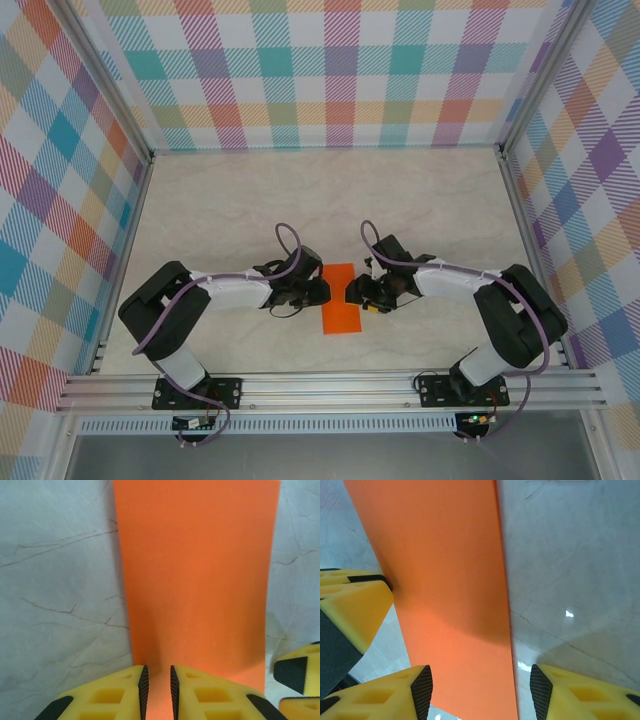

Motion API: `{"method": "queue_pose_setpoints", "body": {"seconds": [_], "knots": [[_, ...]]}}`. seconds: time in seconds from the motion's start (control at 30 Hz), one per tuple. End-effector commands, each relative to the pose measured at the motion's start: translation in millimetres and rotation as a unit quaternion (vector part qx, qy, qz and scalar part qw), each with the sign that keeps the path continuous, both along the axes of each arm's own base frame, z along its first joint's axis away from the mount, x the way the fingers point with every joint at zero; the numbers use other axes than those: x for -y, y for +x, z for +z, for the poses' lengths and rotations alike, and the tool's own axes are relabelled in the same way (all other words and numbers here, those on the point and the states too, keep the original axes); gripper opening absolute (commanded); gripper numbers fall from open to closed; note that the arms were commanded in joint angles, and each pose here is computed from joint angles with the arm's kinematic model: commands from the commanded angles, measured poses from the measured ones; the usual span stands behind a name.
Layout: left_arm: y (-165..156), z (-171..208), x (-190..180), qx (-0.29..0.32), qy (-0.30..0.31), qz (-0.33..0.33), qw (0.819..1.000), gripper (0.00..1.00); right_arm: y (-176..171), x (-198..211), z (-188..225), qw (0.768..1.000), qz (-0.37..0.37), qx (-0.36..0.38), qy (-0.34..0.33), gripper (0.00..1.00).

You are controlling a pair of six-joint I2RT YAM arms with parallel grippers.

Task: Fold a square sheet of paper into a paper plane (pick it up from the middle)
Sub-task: Third fold the triangle at the center of the table.

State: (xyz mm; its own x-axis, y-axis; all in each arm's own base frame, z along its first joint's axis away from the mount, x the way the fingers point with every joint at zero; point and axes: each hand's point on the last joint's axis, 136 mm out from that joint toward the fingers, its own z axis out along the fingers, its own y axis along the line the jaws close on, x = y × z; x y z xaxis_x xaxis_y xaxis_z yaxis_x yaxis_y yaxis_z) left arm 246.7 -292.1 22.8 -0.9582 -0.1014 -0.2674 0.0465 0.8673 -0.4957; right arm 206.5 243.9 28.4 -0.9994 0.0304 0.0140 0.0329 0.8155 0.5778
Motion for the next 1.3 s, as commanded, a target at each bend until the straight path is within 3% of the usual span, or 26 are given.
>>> {"method": "queue_pose_setpoints", "body": {"seconds": [0.0, 0.27, 0.87, 1.17, 1.27], "knots": [[-2, -3, -3, 0.004, 0.02, -0.006, 1.0, 0.21, -1, -11, 0, 0.999, 0.028, -0.003, 0.033, 0.56], [-11, -13, -7, -0.01, 0.021, -0.012, 1.0, 0.22, -8, -19, -2, 0.997, 0.034, -0.018, 0.071, 0.48], [-13, -11, -5, -0.012, 0.015, -0.022, 1.0, 0.23, -9, -22, 24, 0.994, 0.022, 0.003, 0.11, 0.5], [-14, -7, -5, -0.005, 0.022, -0.036, 0.999, 0.23, 12, -17, 12, 0.998, 0.003, 0.0, 0.066, 0.47], [-13, -4, -6, 0.002, 0.025, -0.041, 0.999, 0.24, 16, -16, 9, 0.998, -0.002, -0.006, 0.065, 0.4]]}}
